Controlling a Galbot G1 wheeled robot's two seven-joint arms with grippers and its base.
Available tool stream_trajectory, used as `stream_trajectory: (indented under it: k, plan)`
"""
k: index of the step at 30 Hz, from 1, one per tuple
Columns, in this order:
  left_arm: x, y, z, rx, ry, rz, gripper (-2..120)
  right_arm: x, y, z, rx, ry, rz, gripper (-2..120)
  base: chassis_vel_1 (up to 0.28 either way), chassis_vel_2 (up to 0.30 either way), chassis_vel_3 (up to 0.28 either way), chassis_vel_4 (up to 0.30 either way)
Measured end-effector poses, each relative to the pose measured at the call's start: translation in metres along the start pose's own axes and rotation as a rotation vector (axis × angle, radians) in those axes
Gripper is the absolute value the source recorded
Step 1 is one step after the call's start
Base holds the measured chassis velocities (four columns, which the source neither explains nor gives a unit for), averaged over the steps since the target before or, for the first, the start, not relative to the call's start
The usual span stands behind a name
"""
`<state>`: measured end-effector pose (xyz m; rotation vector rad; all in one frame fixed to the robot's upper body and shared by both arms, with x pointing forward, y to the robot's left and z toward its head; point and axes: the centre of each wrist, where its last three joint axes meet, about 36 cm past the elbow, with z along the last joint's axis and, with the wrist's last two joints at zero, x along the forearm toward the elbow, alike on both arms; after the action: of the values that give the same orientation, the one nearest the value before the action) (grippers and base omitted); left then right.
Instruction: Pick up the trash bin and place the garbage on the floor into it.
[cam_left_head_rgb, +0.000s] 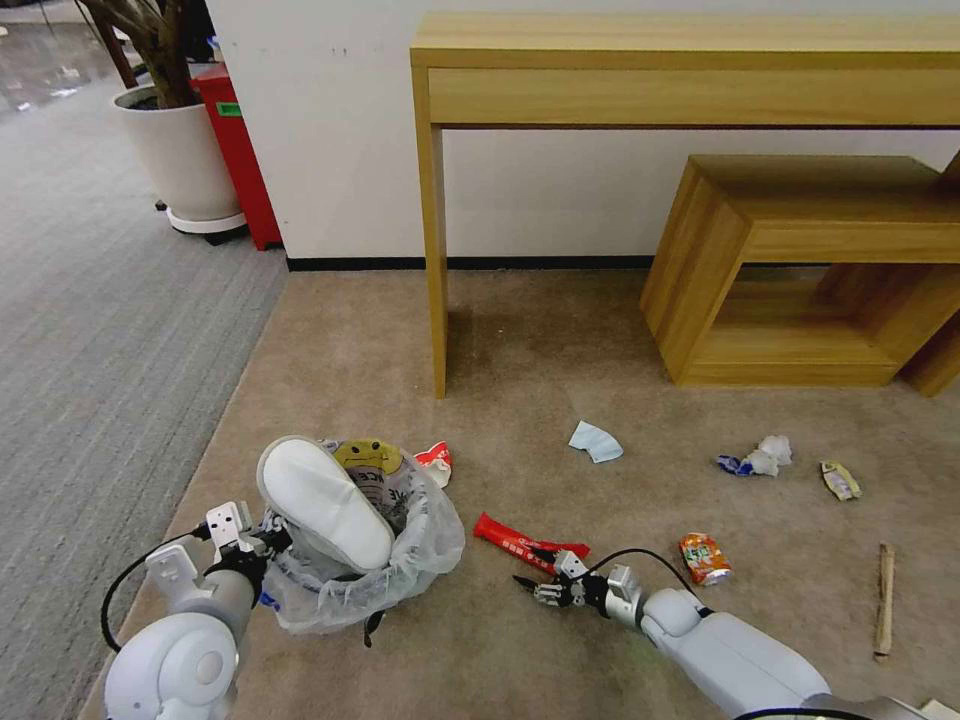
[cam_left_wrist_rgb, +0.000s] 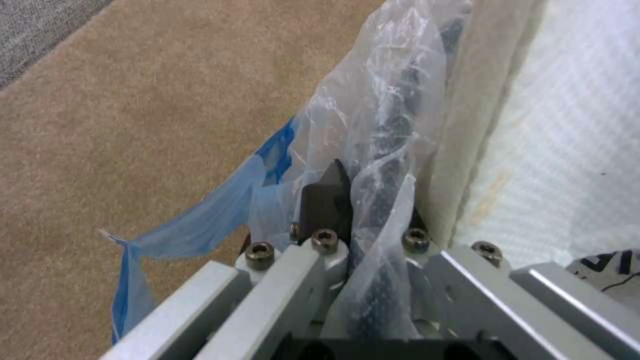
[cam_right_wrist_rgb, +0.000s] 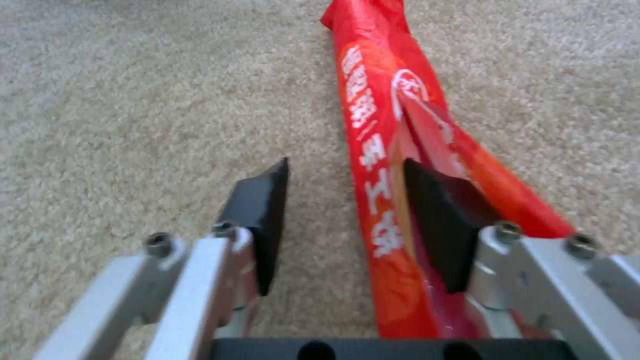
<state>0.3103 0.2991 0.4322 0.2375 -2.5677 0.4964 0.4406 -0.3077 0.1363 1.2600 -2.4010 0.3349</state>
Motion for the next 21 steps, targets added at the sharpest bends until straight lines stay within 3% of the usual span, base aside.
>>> stream_trajectory:
  k: [10, 21]
  plan:
    - [-0.001, -0.002, -0.001, 0.002, -0.005, 0.005, 1, 0.018, -0.009, 0.003, 0.001, -0.002, 0.011, 3, 0.0, 0.0, 0.0, 0.0]
    - [-0.004, -0.001, 0.002, -0.002, 0.006, -0.004, 1, 0.03, -0.009, -0.012, -0.015, -0.088, 0.012, 0, 0.0, 0.0, 0.0, 0.0]
